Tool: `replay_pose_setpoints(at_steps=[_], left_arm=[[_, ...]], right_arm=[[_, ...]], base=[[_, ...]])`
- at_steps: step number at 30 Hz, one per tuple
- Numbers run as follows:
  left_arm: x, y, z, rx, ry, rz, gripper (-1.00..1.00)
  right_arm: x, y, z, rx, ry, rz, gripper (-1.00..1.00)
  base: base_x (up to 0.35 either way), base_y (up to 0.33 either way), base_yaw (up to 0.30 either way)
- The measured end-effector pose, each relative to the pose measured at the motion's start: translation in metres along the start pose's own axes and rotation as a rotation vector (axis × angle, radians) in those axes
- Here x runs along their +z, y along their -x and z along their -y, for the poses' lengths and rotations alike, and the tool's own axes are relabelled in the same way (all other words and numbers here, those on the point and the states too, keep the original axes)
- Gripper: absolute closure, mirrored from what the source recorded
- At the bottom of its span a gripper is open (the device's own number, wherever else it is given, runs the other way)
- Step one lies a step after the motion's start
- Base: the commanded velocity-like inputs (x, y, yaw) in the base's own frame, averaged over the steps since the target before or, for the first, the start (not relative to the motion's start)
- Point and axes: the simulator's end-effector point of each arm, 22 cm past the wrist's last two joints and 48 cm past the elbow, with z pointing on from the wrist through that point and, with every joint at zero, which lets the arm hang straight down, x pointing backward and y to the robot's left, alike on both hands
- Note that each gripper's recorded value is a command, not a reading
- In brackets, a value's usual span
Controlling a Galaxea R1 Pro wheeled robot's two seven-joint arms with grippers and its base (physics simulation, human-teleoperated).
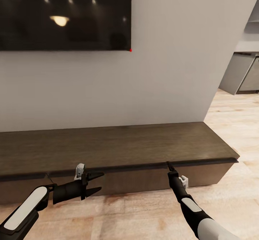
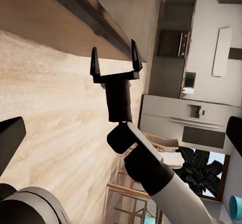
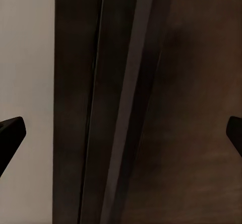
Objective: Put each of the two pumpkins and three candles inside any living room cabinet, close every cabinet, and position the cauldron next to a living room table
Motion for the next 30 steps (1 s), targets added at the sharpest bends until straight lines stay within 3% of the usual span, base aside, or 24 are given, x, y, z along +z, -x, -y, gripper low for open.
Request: replay_pose_setpoints(at_steps=[12, 13, 21, 30], left_arm=[[0.0, 0.0, -0.001, -0.002, 0.001, 0.0, -1.0], [0.0, 0.0, -0.001, -0.002, 0.001, 0.0, -1.0], [0.0, 0.0, -0.001, -0.002, 0.0, 0.0, -1.0], [-0.001, 0.0, -0.001, -0.002, 0.001, 0.0, -1.0]], right_arm=[[0.0, 0.0, 0.0, 0.0, -0.002, 0.001, -1.0], [0.0, 0.001, 0.0, -0.002, -0.002, 0.002, 1.0], [-0.004, 0.003, 0.013, -0.011, -0.034, 0.018, 1.0], [-0.003, 0.002, 0.01, -0.019, -0.028, 0.016, 1.0]], base=[[0.038, 0.0, 0.0], [0.002, 0.0, 0.0], [0.0, 0.0, 0.0], [-0.019, 0.0, 0.0]])
